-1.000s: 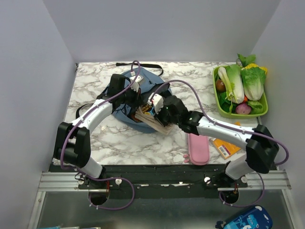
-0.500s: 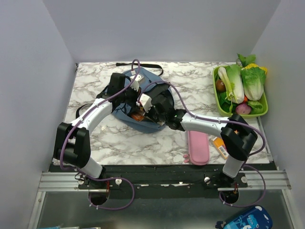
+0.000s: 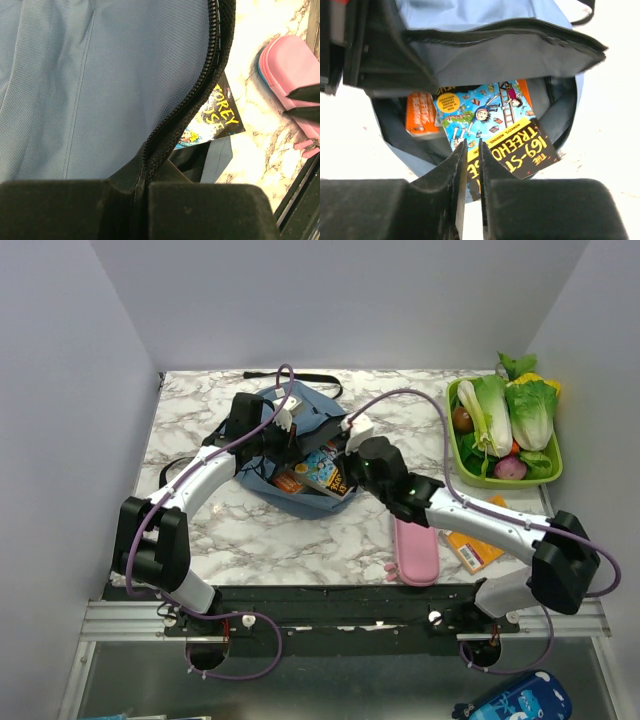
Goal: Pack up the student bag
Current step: Place the book in the student bag.
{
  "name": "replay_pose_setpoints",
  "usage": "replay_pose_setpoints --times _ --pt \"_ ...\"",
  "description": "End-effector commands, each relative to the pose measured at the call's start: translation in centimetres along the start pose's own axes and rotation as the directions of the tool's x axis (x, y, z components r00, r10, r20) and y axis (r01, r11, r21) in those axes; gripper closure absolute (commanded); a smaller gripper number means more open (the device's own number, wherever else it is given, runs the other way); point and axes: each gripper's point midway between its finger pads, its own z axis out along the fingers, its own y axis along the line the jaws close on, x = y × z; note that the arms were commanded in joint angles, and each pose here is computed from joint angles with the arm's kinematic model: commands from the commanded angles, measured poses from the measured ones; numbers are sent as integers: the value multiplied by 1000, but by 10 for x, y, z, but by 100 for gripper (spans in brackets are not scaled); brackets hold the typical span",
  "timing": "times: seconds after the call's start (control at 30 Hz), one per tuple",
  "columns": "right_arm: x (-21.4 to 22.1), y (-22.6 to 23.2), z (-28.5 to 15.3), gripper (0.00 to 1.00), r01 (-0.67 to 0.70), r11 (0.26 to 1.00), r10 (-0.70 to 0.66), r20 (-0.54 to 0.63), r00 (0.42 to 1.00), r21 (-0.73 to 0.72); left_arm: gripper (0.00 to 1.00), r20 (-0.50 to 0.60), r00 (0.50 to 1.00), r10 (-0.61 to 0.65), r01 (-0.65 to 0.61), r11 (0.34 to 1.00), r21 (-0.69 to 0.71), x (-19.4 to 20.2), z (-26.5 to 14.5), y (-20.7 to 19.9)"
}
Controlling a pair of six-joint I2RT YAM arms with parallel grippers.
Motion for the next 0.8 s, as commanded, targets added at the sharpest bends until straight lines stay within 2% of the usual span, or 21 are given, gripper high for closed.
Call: replay_pose_setpoints --times 0.0,0.07,0.17,0.33,0.6,0.77 --pt "40 -37 -4 95 -186 969 200 -69 977 165 100 35 999 21 -23 998 58 -12 -4 -15" --pt "61 -59 -3 99 -265 934 296 -104 950 241 100 37 999 25 -27 998 64 -14 -5 -16" --pt "86 -80 -1 99 -348 881 412 -159 897 319 100 39 999 28 -31 998 61 -16 -7 -16" --pt "109 -84 10 99 -359 860 463 -257 848 363 100 33 999 32 -34 997 63 -15 -6 -16" --pt "120 -64 40 99 -403 858 500 -330 801 320 100 37 999 31 -33 997 64 -16 -6 -16" --pt "88 -48 67 99 -472 854 518 -280 808 217 100 38 999 27 -30 997 64 -16 -4 -15"
